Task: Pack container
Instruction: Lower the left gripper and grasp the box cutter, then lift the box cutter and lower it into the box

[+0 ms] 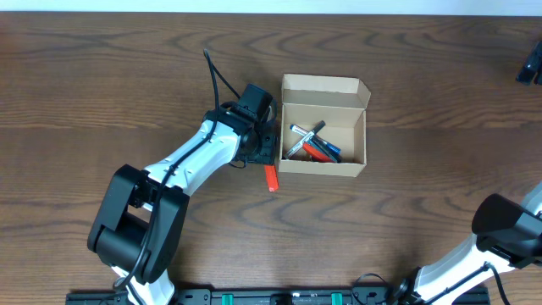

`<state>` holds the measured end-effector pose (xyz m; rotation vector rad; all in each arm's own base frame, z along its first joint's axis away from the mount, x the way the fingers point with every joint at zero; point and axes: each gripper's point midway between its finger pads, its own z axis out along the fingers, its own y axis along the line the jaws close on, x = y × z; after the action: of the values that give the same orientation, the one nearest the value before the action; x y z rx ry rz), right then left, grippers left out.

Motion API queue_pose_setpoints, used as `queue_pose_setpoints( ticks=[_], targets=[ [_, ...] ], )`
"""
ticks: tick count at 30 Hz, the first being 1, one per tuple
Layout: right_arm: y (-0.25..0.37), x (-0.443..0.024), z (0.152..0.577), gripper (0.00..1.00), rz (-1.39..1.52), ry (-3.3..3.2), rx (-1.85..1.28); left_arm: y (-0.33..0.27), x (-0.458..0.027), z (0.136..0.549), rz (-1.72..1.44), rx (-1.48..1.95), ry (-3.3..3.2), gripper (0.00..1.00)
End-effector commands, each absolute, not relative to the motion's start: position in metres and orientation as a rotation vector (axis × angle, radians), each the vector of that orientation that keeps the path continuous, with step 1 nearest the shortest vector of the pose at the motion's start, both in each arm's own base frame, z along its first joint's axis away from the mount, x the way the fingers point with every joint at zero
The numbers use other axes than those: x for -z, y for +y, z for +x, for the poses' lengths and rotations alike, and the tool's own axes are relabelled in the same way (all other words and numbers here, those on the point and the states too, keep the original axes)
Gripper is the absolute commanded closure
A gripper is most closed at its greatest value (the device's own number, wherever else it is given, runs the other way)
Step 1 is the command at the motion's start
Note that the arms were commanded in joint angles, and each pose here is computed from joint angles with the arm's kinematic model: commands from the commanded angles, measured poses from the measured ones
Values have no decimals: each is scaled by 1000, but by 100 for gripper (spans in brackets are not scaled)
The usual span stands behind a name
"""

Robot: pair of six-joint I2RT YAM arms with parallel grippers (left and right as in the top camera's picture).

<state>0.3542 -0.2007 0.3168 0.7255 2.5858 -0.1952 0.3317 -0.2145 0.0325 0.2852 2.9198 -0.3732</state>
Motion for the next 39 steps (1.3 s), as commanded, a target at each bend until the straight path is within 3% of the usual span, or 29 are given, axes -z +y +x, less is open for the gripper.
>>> queue_pose_setpoints(
  ticks=[1,9,17,25,31,34,37,39],
  targets=[
    [-200,-330,349,1,733,2546,202,-221,-23,330,276,381,2946,39],
    [-200,-330,349,1,733,2546,202,-239,5,317,310,376,3007,39],
    [-200,-330,349,1,733,2546,202,-245,4,321,313,383,2986,40],
    [-200,-330,349,1,733,2546,202,-231,7,317,302,284,3016,61],
    [-200,-330,349,1,733,2546,202,-224,9,314,299,227,3031,84],
    [-200,-330,349,1,733,2546,202,-223,9,314,298,220,3030,83],
    [-200,-330,349,1,733,2546,202,-222,9,315,299,215,3029,71],
    [-200,-330,349,1,733,2546,202,-222,9,315,308,214,3028,71]
  ],
)
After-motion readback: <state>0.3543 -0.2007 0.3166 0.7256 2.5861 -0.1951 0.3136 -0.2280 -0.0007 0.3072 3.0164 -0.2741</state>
